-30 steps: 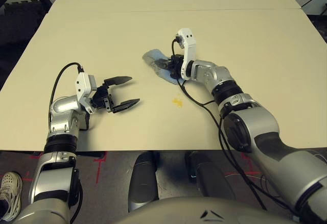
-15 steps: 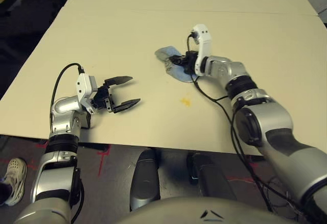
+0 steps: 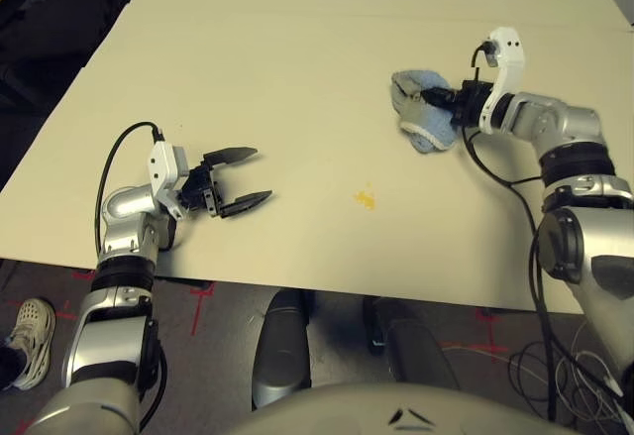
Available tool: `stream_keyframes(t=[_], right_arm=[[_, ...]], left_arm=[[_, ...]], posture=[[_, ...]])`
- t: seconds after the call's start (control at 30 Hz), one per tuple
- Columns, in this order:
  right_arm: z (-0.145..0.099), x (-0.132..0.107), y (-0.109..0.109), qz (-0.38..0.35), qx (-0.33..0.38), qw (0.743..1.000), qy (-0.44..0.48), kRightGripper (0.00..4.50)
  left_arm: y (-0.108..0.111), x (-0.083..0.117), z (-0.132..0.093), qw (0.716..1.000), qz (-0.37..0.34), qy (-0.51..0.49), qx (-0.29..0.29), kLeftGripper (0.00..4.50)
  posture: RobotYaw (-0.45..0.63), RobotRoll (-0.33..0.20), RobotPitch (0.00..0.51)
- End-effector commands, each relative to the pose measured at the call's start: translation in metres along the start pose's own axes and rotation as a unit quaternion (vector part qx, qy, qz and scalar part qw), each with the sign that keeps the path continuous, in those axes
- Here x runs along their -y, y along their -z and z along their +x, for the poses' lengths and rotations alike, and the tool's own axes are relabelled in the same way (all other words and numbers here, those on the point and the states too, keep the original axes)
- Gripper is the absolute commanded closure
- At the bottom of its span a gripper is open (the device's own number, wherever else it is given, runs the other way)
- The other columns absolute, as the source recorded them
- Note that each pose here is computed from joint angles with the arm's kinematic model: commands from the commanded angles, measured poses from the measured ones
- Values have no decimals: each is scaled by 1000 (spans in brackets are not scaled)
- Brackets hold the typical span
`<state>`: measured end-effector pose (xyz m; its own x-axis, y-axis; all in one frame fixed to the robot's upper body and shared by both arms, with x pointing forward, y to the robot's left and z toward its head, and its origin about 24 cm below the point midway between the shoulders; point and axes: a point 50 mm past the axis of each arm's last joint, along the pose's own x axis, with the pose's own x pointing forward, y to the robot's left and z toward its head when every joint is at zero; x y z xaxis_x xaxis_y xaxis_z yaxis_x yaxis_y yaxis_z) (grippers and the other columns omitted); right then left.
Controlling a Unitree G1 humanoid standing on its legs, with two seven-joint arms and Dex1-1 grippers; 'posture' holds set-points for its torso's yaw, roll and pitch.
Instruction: Wipe the water off the table with a rag.
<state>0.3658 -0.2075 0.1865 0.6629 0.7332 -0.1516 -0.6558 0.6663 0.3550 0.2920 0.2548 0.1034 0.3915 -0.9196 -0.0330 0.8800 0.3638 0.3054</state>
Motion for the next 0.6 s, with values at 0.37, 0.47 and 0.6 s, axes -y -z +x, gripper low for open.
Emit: stream_keyframes(t=[0.37, 0.47, 0.6], right_arm=[[2, -55, 63, 66, -97, 991, -72, 4270], [11, -61, 78, 73, -114, 988, -73, 4270], [25, -72, 97, 81, -139, 983, -90, 4270]], left_arm=[[0, 9, -4, 999, 4, 49, -14, 0], [-3, 10, -4, 998, 11, 57, -13, 0], [-5, 11, -8, 998, 14, 55, -15, 0]], posture=[[194, 0, 230], [201, 0, 230], [214, 0, 229]])
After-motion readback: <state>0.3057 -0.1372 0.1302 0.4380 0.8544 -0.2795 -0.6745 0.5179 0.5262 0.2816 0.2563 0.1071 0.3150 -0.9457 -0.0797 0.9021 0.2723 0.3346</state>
